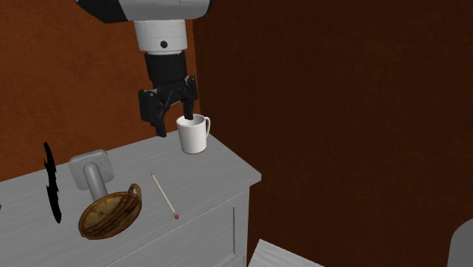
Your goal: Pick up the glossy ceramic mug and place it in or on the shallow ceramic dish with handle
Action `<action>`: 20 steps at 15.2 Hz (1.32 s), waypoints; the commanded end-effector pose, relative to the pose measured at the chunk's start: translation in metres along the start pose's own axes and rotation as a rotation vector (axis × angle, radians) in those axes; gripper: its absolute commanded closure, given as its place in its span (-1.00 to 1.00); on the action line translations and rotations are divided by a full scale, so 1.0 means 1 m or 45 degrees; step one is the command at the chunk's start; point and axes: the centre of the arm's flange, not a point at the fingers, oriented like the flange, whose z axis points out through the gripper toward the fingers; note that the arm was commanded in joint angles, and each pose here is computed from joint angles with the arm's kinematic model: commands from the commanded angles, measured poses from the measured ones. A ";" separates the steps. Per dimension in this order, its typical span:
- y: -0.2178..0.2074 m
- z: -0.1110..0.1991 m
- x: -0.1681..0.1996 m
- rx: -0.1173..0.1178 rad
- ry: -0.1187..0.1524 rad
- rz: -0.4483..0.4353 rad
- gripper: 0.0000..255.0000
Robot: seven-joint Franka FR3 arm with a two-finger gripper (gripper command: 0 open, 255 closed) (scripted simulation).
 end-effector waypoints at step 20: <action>0.091 0.084 0.064 -0.064 0.019 0.012 -1.00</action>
